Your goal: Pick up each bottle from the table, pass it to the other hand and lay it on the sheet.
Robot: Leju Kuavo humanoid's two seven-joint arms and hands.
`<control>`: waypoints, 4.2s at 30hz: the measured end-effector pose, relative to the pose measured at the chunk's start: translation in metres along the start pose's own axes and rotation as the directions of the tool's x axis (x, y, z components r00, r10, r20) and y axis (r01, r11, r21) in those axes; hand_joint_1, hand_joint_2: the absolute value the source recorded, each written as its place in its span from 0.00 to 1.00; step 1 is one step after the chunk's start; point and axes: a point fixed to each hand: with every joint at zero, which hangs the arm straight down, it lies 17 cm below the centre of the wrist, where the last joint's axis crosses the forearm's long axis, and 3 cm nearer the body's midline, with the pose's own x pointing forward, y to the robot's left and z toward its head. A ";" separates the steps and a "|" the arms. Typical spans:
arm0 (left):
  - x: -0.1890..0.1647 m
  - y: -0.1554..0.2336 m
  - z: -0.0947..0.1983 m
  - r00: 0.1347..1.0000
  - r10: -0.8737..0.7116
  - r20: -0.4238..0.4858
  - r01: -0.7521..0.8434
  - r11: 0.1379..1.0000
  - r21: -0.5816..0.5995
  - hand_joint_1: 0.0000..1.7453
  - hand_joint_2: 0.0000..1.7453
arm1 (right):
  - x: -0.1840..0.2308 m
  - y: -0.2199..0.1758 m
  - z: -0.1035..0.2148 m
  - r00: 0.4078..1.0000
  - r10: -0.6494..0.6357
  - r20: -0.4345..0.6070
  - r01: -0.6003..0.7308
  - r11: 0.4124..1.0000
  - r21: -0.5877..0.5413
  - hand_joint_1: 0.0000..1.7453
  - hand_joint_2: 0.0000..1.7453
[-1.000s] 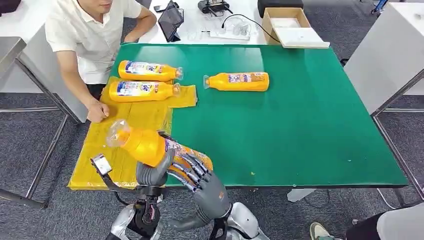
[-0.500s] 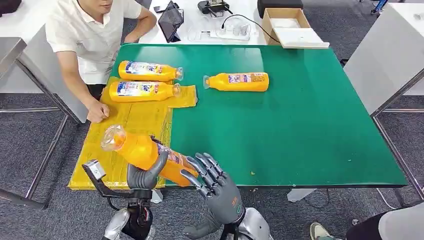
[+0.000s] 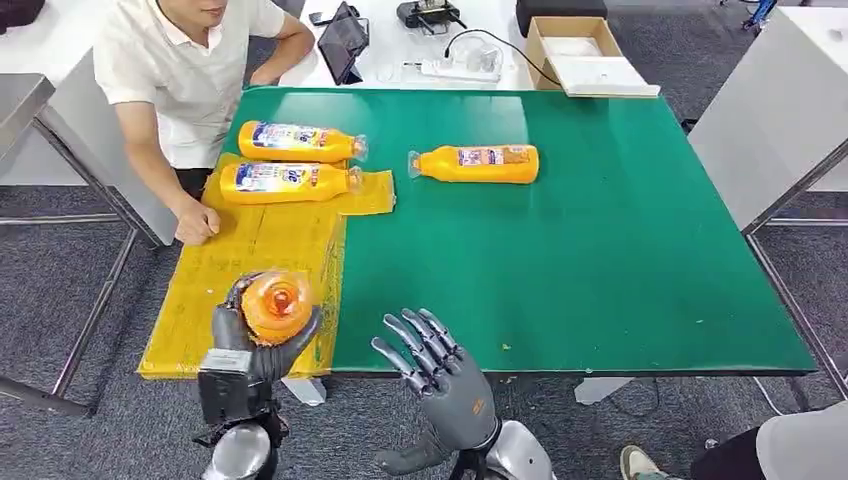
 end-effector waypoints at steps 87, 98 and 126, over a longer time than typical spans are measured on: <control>-0.121 -0.121 0.002 0.965 -0.200 -0.170 0.078 0.838 -0.540 0.00 1.00 | 0.013 0.048 -0.022 0.913 -0.402 -0.072 0.405 0.914 0.028 0.00 0.00; -0.078 -0.095 -0.007 0.760 0.495 -0.422 -0.588 0.800 -0.121 0.00 1.00 | 0.010 -0.005 -0.030 0.889 -0.450 -0.083 0.423 0.878 -0.224 0.00 1.00; 0.020 -0.019 0.050 0.788 0.583 -0.197 -0.601 0.799 -0.040 0.00 1.00 | -0.142 -0.113 0.066 0.833 -0.312 -0.457 0.050 0.864 -0.501 0.00 1.00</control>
